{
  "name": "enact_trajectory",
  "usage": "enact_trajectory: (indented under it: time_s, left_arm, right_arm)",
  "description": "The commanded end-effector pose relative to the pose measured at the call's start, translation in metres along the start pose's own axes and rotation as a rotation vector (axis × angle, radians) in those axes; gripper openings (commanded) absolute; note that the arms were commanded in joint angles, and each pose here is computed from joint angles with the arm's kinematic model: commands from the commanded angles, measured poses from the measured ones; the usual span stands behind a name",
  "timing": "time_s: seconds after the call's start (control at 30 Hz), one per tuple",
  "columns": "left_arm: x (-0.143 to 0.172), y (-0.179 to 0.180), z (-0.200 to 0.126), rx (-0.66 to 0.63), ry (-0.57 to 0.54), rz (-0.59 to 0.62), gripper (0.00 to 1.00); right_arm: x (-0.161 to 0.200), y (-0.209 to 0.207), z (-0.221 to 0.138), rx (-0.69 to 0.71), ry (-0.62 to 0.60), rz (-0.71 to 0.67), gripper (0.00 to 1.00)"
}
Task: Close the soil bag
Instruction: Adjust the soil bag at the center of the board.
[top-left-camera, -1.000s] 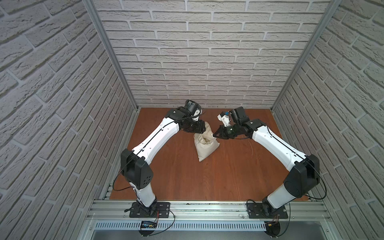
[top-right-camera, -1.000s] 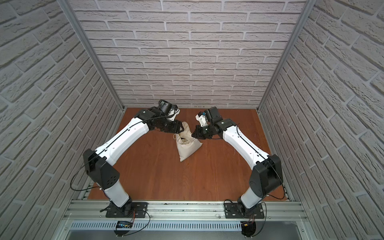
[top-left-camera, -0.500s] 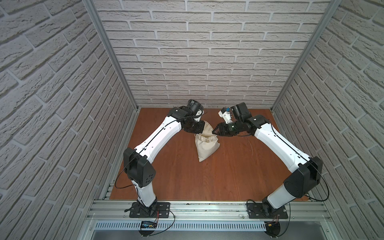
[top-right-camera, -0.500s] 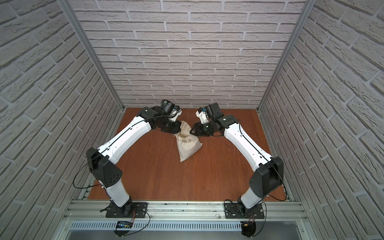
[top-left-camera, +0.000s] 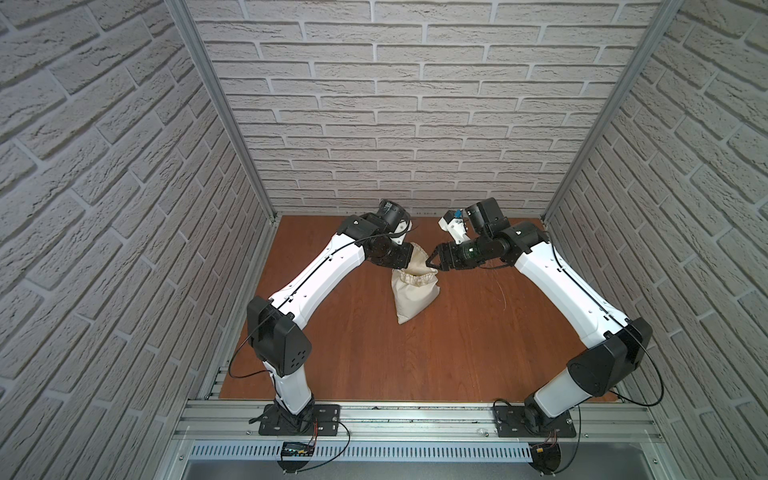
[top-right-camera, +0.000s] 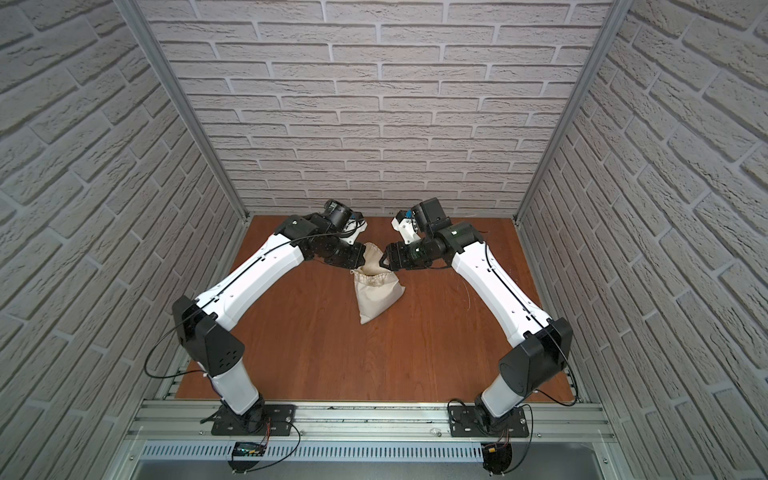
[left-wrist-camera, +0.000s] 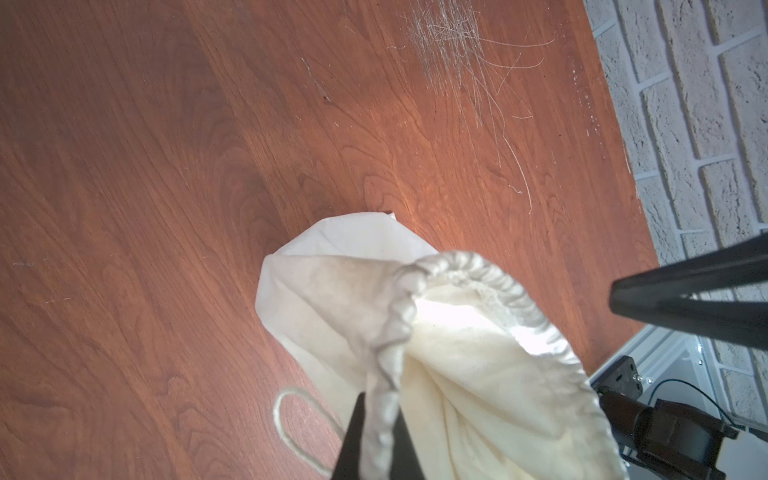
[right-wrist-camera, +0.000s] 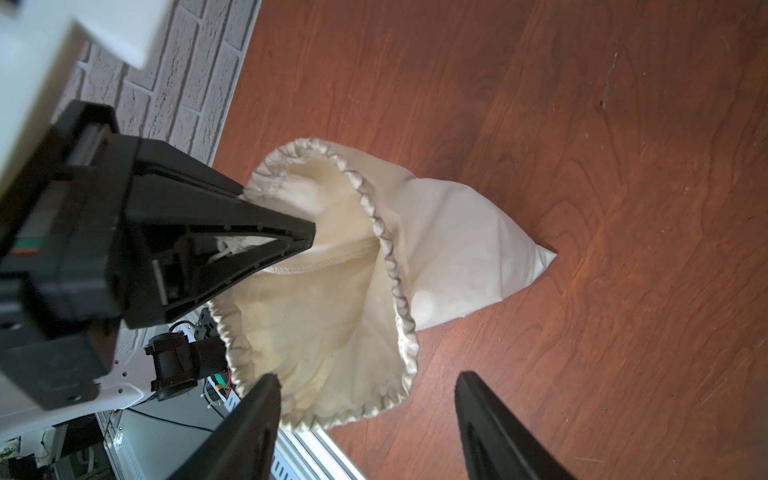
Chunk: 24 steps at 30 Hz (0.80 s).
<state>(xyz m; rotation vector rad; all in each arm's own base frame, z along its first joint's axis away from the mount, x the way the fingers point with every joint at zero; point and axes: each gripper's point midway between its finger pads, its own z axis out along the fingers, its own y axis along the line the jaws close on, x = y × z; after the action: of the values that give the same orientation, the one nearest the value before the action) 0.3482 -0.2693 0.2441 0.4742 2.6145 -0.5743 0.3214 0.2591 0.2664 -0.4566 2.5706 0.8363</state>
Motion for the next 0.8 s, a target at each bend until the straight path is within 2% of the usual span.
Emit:
enact_trajectory:
  time_s: [0.0,0.2,0.33,0.37,0.5,0.57,0.67,0.77]
  left_arm:
    - [-0.01,-0.014,-0.022,0.041,-0.07,0.02,0.0]
    - [-0.008,-0.017,-0.026,0.054,-0.078,0.025,0.0]
    - [-0.007,-0.017,-0.029,0.056,-0.084,0.034,0.0]
    - [-0.006,-0.016,-0.03,0.054,-0.085,0.036,0.0]
    - [-0.003,-0.01,-0.031,0.02,-0.076,0.047,0.0]
    - [-0.003,-0.007,-0.031,0.012,-0.074,0.047,0.0]
    - [-0.003,-0.004,-0.034,-0.009,-0.074,0.053,0.0]
    - [-0.004,0.0,-0.037,-0.035,-0.073,0.064,0.0]
  right_arm:
    - [0.002,0.001,0.013,-0.012,0.03,-0.017,0.71]
    - [0.003,-0.004,0.038,-0.012,0.075,-0.008,0.7]
    - [0.001,-0.012,0.045,0.016,0.077,-0.005,0.64]
    - [0.001,-0.013,0.045,0.017,0.077,-0.004,0.59]
    - [-0.003,-0.016,0.036,0.053,0.051,-0.004,0.23]
    - [-0.008,-0.017,0.026,0.082,0.008,-0.007,0.12]
    - [-0.017,-0.017,0.008,0.112,-0.053,-0.016,0.05]
    - [-0.02,-0.024,-0.009,0.157,-0.087,-0.011,0.03]
